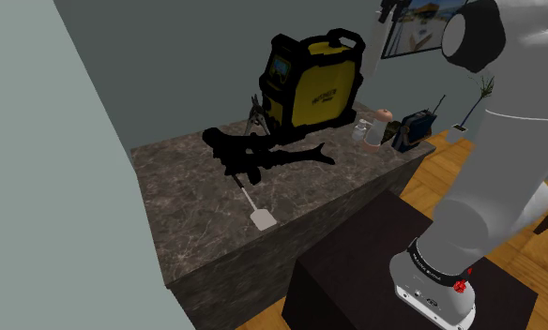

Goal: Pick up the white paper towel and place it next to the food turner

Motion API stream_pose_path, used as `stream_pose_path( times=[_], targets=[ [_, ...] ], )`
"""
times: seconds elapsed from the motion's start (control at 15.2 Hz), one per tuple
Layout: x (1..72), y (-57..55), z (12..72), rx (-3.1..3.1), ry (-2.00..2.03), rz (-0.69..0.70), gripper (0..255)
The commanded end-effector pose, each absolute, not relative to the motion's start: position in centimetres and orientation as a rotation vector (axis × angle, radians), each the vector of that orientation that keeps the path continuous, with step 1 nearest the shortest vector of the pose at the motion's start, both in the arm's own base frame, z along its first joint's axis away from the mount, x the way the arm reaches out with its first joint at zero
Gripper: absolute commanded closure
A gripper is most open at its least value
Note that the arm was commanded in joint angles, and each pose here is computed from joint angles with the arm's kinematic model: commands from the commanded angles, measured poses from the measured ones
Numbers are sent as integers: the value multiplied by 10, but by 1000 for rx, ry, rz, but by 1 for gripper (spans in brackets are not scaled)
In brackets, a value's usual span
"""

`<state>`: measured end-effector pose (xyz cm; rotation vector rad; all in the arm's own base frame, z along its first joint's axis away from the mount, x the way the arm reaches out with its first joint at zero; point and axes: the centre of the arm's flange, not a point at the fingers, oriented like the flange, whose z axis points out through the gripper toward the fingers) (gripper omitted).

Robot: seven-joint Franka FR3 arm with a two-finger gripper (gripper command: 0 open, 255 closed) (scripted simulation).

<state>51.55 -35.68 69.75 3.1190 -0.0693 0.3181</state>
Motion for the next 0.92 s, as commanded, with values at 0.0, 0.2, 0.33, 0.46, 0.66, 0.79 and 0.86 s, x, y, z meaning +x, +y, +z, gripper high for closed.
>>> stream_pose_path(
  times=[0.0, 0.2, 0.33, 0.46, 0.66, 0.79, 0.86],
  targets=[
    [506, -334, 697, 3119, -67, 318, 255],
    [492, -297, 697, 3119, -67, 318, 255],
    [482, -272, 697, 3119, -67, 318, 255],
    [473, -248, 697, 3119, -67, 318, 255],
    [458, -211, 698, 3119, -67, 318, 255],
    [449, -186, 698, 3119, -67, 318, 255],
    [444, -174, 698, 3119, -67, 318, 255]
  ],
)
